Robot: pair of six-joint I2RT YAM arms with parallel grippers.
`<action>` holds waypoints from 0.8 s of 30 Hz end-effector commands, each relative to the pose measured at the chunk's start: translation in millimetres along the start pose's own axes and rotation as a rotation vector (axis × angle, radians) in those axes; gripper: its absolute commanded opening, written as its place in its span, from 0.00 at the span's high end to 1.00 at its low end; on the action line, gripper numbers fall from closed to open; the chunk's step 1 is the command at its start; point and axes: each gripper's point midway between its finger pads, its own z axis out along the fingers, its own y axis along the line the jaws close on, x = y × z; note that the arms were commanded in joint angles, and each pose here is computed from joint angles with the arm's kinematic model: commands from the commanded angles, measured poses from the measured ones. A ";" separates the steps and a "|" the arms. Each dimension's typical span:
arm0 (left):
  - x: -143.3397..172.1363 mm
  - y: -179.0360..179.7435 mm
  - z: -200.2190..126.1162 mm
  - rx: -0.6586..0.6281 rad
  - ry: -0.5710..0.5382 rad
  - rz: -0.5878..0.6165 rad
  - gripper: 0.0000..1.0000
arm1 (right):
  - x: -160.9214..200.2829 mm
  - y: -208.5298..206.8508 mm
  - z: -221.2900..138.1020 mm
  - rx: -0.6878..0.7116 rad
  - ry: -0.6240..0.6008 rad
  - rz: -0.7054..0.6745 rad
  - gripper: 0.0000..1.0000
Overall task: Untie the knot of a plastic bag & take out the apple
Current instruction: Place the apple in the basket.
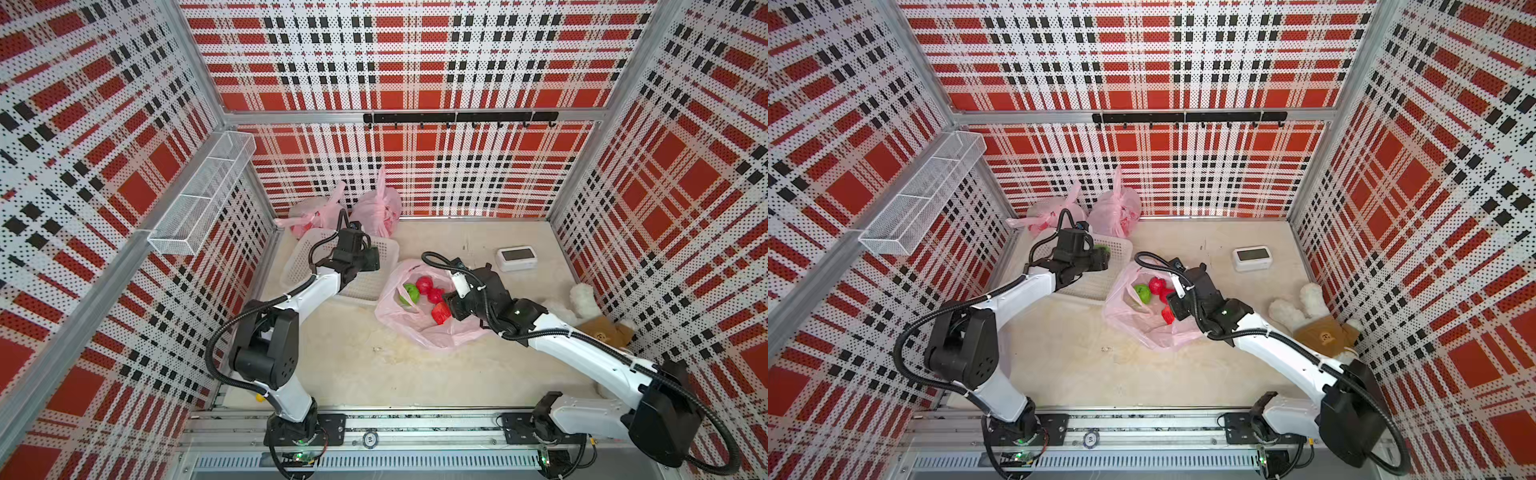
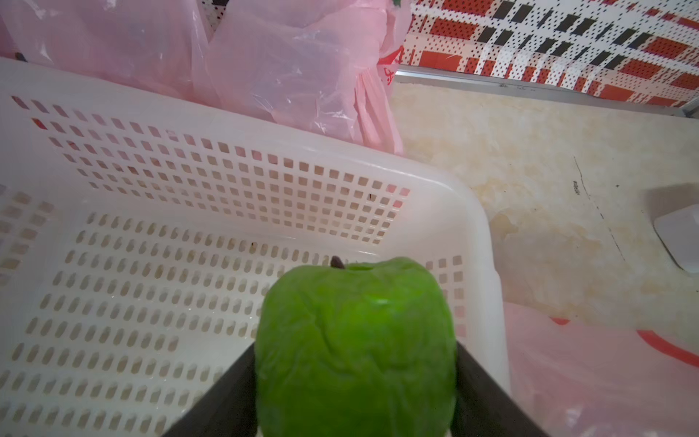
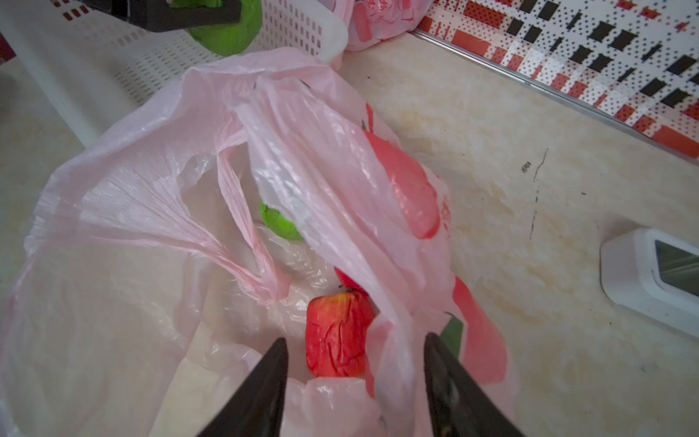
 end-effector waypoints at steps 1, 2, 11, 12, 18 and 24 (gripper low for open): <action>-8.4 -3.7 -3.5 -0.008 -0.003 -0.008 0.25 | 9.6 -5.3 -11.3 0.032 0.017 0.094 0.36; -9.3 -4.5 -4.5 -0.008 -0.005 -0.004 0.24 | 13.6 -5.3 -13.1 0.033 0.029 0.114 0.34; -11.1 -11.0 -20.9 0.010 -0.011 0.019 0.18 | 47.7 7.9 -17.8 0.051 0.130 0.168 0.28; -11.3 -11.8 -25.6 0.011 -0.012 0.038 0.18 | 52.3 3.3 -18.2 0.079 0.145 0.186 0.27; -13.1 -44.9 -83.9 0.127 -0.085 0.126 0.24 | 82.8 -11.8 -16.4 0.177 0.195 0.248 0.26; 32.5 -131.4 -152.1 0.302 -0.175 0.396 0.33 | 95.1 -10.2 -10.9 0.169 0.182 0.300 0.28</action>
